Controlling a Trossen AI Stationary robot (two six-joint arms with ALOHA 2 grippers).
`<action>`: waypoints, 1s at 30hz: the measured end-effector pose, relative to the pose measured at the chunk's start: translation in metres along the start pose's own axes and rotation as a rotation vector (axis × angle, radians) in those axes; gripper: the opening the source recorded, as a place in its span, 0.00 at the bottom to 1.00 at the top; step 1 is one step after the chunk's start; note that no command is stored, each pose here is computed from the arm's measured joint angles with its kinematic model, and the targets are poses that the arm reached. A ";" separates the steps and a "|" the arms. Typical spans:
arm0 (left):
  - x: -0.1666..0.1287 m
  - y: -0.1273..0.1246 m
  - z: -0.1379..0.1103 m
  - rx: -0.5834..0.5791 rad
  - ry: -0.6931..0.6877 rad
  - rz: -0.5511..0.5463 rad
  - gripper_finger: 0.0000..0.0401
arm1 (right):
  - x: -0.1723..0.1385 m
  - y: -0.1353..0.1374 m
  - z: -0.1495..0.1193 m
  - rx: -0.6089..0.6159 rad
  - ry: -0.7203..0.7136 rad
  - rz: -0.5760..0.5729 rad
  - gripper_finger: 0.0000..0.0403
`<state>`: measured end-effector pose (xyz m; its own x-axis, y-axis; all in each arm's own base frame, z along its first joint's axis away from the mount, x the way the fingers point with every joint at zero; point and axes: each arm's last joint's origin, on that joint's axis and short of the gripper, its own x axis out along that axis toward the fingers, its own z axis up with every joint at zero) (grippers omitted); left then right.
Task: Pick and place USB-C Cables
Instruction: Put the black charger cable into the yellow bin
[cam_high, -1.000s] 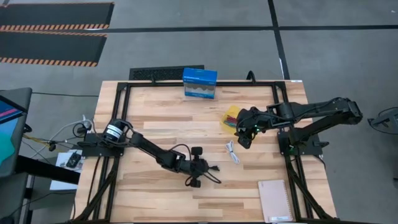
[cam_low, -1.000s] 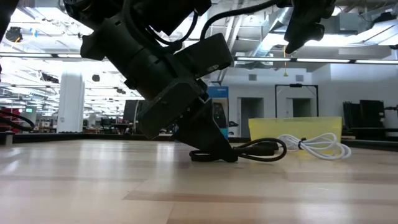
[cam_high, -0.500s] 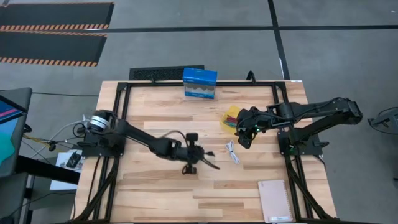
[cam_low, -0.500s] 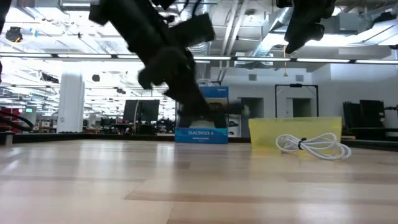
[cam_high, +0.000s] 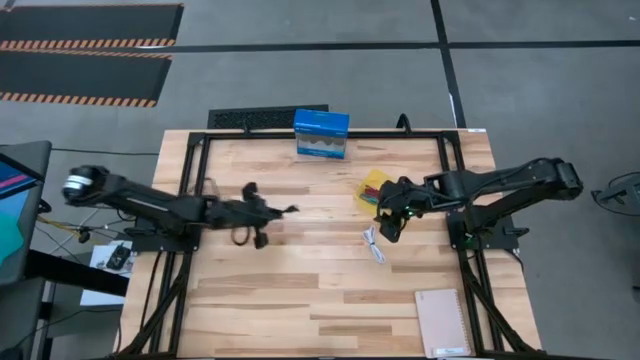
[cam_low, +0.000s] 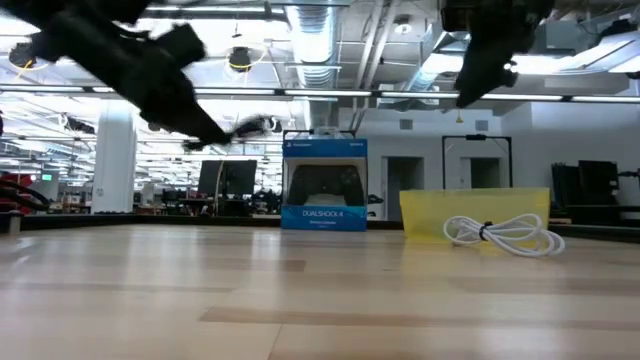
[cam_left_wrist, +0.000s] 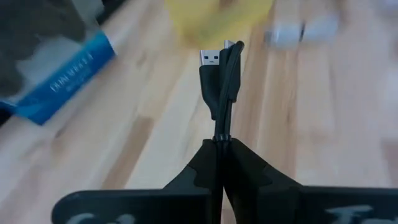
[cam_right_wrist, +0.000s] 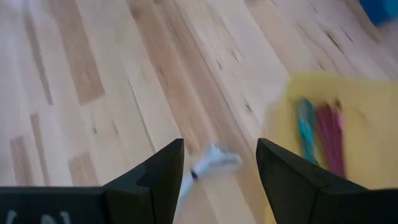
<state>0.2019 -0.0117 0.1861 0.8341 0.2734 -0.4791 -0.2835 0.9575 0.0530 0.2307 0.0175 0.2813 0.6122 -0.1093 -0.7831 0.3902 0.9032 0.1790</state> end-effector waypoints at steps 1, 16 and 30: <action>-0.005 0.002 -0.001 -0.030 -0.073 -0.012 0.01 | 0.004 0.000 0.000 -0.008 -0.027 0.006 0.55; -0.017 0.035 0.013 -0.184 -0.603 -0.124 0.01 | 0.052 -0.023 -0.022 -0.035 -0.761 0.045 0.55; 0.052 0.043 0.039 -0.171 -0.739 -0.272 0.01 | 0.053 -0.034 -0.020 -0.053 -0.795 0.100 0.55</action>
<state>0.2522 0.0472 0.1977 0.9648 0.0796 0.2505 -0.0436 0.9883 -0.1460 0.2362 -0.0112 0.2219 0.9569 -0.2719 -0.1021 0.2867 0.9406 0.1818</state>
